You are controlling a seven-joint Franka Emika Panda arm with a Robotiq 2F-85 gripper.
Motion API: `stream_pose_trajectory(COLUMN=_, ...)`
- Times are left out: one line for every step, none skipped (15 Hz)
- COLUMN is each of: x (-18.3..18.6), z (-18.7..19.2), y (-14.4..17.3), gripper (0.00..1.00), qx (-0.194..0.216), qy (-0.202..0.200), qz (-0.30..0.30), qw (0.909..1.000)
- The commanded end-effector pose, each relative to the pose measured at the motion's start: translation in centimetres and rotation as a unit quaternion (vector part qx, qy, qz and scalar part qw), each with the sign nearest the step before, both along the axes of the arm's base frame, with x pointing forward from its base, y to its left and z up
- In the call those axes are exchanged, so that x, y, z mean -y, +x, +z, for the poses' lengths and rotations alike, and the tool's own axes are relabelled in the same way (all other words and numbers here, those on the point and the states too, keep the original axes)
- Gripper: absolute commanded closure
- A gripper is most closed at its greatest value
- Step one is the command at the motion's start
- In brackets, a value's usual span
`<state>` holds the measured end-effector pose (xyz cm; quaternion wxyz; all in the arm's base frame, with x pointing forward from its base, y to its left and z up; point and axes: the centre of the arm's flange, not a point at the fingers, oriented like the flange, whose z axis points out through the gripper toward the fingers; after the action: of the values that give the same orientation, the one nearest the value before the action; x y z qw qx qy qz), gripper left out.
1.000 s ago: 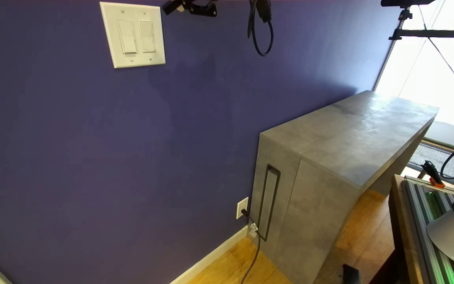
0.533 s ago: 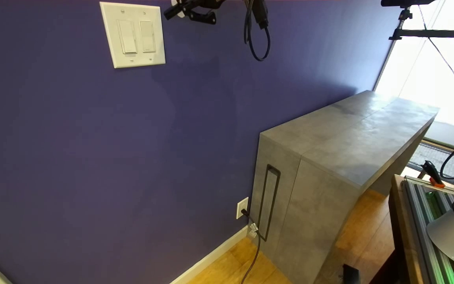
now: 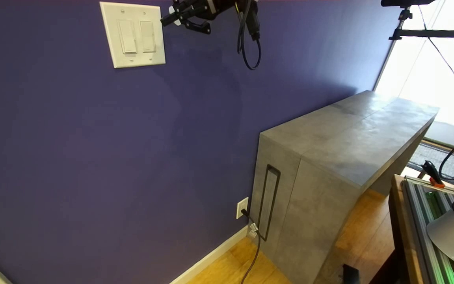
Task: Switch off the light
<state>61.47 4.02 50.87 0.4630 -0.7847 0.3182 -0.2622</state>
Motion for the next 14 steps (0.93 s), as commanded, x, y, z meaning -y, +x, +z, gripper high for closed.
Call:
stream_pose_trajectory(x=0.9, z=-0.9, y=1.5, gripper=1.0, qx=0.02, qy=0.028, qz=0.011, qw=0.9994)
stream_pose_trajectory(x=1.0, z=-1.1, y=1.7, gripper=1.0, qx=0.021, qy=0.033, qz=0.012, qw=0.9992)
stream_pose_trajectory(x=1.1, z=-1.3, y=1.8, gripper=1.0, qx=0.02, qy=0.039, qz=0.016, qw=0.9989)
stream_pose_trajectory(x=1.2, z=-1.5, y=1.9, gripper=1.0, qx=0.019, qy=0.044, qz=0.018, qw=0.9987)
stream_pose_trajectory(x=1.3, z=-1.7, y=2.0, gripper=1.0, qx=0.019, qy=0.05, qz=0.019, qw=0.9984)
stream_pose_trajectory(x=1.4, z=-1.9, y=2.2, gripper=1.0, qx=0.021, qy=0.052, qz=0.02, qw=0.9982)
stream_pose_trajectory(x=1.5, z=-2.0, y=2.3, gripper=1.0, qx=0.023, qy=0.058, qz=0.018, qw=0.9979)
stream_pose_trajectory(x=1.6, z=-2.1, y=2.4, gripper=1.0, qx=0.025, qy=0.061, qz=0.017, qw=0.9977)
stream_pose_trajectory(x=1.7, z=-2.1, y=2.5, gripper=1.0, qx=0.026, qy=0.064, qz=0.015, qw=0.9975)
stream_pose_trajectory(x=1.7, z=-2.2, y=2.7, gripper=1.0, qx=0.026, qy=0.066, qz=0.006, qw=0.9974)
stream_pose_trajectory(x=1.6, z=-2.3, y=2.8, gripper=1.0, qx=0.027, qy=0.071, qz=0.004, qw=0.9971)
stream_pose_trajectory(x=1.5, z=-2.3, y=2.9, gripper=1.0, qx=0.027, qy=0.073, qz=0.003, qw=0.997)
stream_pose_trajectory(x=1.5, z=-2.4, y=3.0, gripper=1.0, qx=0.026, qy=0.076, qz=0.003, qw=0.9968)
stream_pose_trajectory(x=1.5, z=-2.4, y=3.1, gripper=1.0, qx=0.025, qy=0.077, qz=0.004, qw=0.9967)
